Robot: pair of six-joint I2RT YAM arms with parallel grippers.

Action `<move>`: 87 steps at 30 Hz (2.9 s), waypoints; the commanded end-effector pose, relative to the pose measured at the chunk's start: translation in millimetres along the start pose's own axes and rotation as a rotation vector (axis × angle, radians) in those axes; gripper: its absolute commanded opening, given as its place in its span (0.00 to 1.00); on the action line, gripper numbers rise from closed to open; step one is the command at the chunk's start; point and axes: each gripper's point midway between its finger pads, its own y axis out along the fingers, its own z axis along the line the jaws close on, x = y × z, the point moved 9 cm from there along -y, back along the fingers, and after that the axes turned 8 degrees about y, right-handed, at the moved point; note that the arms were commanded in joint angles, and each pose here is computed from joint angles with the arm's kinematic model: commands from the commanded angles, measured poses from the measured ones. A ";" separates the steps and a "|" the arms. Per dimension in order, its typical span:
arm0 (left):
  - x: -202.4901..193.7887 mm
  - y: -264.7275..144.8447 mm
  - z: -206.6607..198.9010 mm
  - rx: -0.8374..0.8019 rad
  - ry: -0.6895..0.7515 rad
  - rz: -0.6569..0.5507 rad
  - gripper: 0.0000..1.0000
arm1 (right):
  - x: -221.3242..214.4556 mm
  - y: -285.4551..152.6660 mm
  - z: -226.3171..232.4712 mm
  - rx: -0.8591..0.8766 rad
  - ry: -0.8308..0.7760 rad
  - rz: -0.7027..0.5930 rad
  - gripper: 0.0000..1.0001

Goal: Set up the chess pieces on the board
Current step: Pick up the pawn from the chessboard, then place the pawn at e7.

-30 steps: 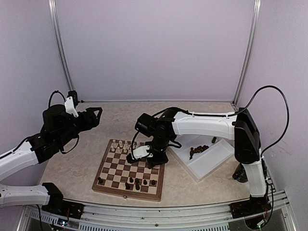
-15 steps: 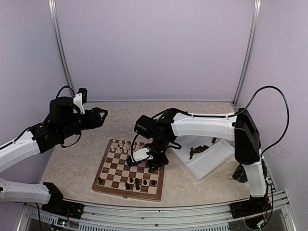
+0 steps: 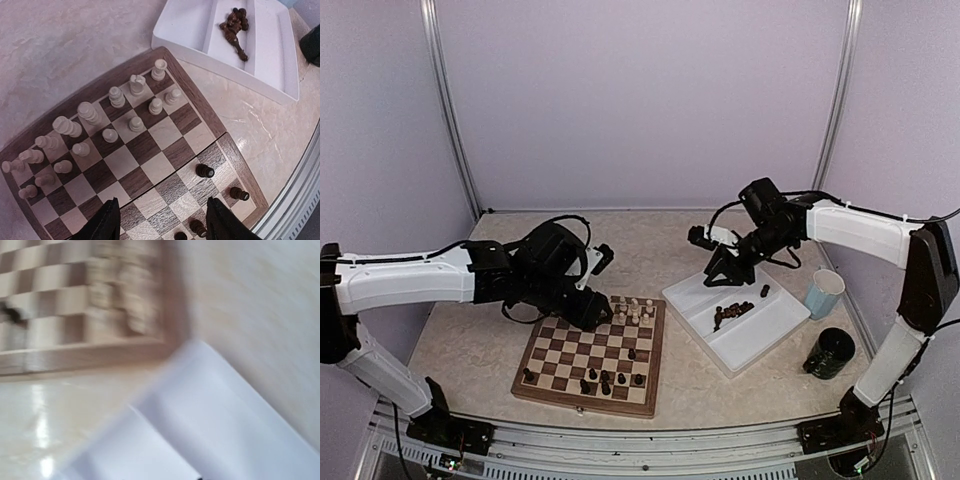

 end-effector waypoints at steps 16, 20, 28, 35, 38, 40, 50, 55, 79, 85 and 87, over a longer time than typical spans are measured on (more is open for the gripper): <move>-8.6 83.6 -55.1 -0.122 0.202 0.296 0.47 | -18.6 -28.5 -28.5 -0.046 0.137 -0.221 0.35; -4.4 87.4 -56.4 -0.118 0.202 0.284 0.39 | -19.7 -27.0 -27.9 -0.037 0.139 -0.222 0.34; -6.2 96.1 -59.9 -0.145 0.205 0.307 0.22 | -21.2 -25.9 -27.9 -0.039 0.140 -0.216 0.34; -9.9 96.8 -59.5 -0.143 0.203 0.321 0.19 | -20.8 -24.1 -29.3 -0.027 0.146 -0.212 0.34; -10.9 96.6 -58.9 -0.136 0.204 0.324 0.14 | -20.8 -22.9 -30.0 -0.023 0.147 -0.211 0.34; -11.8 95.9 -57.7 -0.125 0.204 0.328 0.11 | -20.8 -22.9 -30.4 -0.025 0.146 -0.209 0.34; -21.8 53.4 -33.2 0.000 0.097 0.297 0.07 | -20.7 -21.8 -31.3 -0.027 0.145 -0.203 0.34; -41.8 29.1 -18.3 0.040 -0.009 0.293 0.06 | -20.9 -21.8 -31.7 -0.029 0.146 -0.200 0.34; -86.5 22.6 -20.6 -0.024 -0.081 0.359 0.05 | -22.8 -13.8 -33.8 -0.005 0.162 -0.183 0.34; -90.6 28.5 -21.3 -0.016 -0.076 0.384 0.05 | -24.1 -10.8 -34.2 0.004 0.165 -0.179 0.34; -91.0 29.2 -20.9 -0.012 -0.077 0.388 0.05 | -24.1 -10.7 -34.2 0.004 0.166 -0.179 0.34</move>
